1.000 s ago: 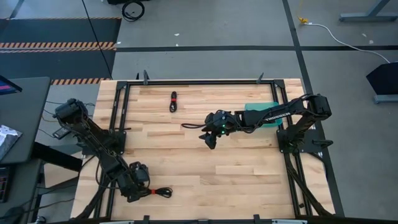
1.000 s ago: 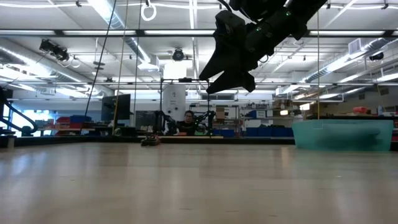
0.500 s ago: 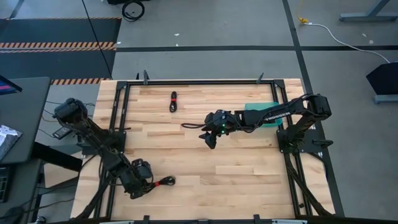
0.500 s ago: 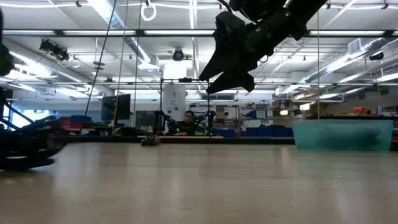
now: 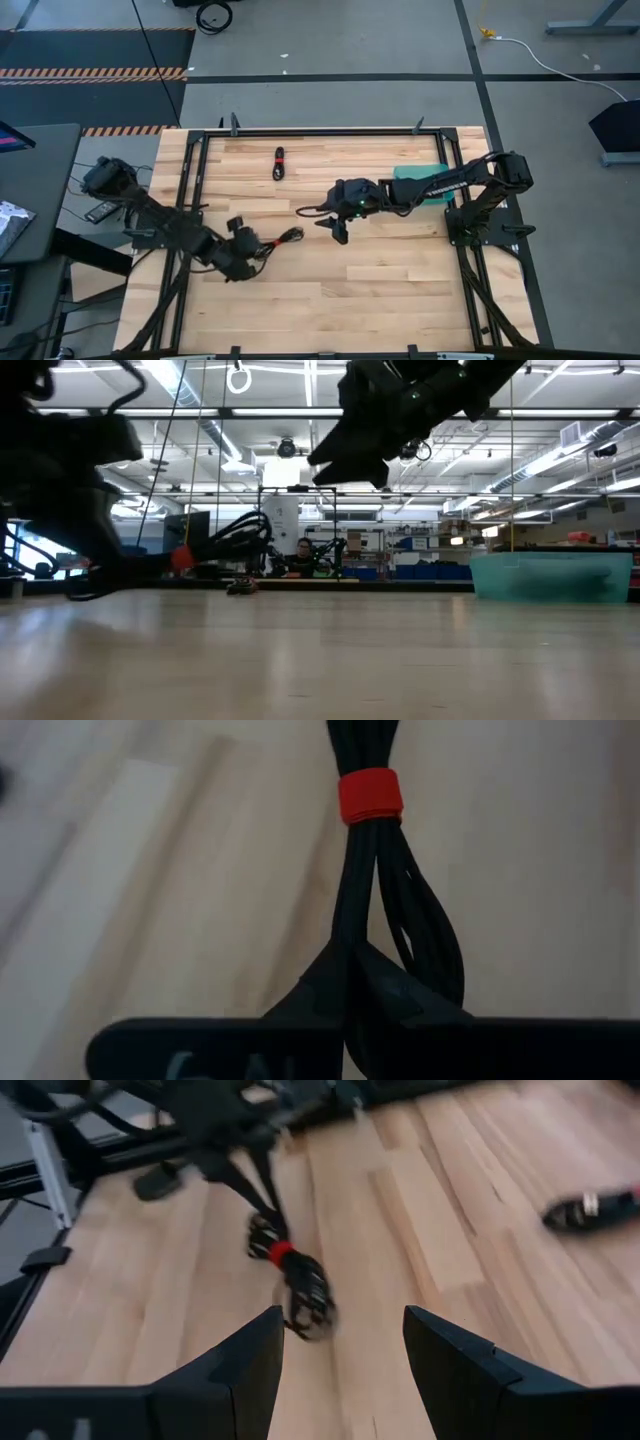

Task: Pick and place USB-C Cables
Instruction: Put the bottom black charger cable into the bin

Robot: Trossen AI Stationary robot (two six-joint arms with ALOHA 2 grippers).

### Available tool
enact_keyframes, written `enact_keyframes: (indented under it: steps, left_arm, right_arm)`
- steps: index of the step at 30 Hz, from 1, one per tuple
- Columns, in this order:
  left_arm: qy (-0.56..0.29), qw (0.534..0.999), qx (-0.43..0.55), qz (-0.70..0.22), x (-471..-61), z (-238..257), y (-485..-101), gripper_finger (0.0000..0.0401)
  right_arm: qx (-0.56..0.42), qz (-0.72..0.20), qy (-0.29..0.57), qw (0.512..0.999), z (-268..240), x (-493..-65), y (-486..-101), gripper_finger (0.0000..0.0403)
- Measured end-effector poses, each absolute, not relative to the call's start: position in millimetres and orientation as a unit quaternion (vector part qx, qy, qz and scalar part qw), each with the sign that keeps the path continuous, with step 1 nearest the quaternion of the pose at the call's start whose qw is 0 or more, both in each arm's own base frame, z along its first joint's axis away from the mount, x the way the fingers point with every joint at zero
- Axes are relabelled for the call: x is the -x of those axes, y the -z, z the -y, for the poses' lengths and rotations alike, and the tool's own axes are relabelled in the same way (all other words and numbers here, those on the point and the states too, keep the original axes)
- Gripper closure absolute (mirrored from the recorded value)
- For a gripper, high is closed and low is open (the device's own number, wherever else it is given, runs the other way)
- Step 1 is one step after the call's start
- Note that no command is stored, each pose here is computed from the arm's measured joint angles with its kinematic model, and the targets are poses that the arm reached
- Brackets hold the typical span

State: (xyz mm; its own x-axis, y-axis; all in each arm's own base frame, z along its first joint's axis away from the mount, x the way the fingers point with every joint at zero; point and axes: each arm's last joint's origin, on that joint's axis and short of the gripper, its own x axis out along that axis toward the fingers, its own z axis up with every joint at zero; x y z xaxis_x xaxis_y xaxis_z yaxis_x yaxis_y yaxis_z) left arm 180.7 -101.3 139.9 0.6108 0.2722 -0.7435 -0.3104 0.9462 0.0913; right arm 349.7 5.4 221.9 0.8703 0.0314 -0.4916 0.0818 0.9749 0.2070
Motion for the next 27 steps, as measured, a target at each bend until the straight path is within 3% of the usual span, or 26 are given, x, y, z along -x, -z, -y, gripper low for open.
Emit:
enact_keyframes:
  steps: [6, 12, 18, 27]
  left_arm:
    - [-0.197, 0.898, 0.011, -0.394, -196.9, 78.7, -143.0, 0.0391]
    - [-0.179, 0.927, 0.013, -0.330, -222.1, 61.1, -155.8, 0.0389]
    - [-0.200, 0.919, 0.029, -0.340, -228.4, 36.6, -155.6, 0.0387]
    - [-0.151, 0.918, 0.047, -0.364, -227.6, 40.6, -152.9, 0.0386]
  right_arm:
    - [-0.042, -0.213, -0.019, 0.976, -16.0, -353.2, -229.3, 0.0190]
    - [-0.025, -0.227, 0.013, 0.973, -16.2, -351.8, -226.4, 0.0190]
    - [-0.017, -0.252, 0.034, 0.967, -14.5, -351.6, -211.1, 0.0190]
    - [0.001, -0.257, 0.082, 0.963, -0.6, -351.8, -208.6, 0.0190]
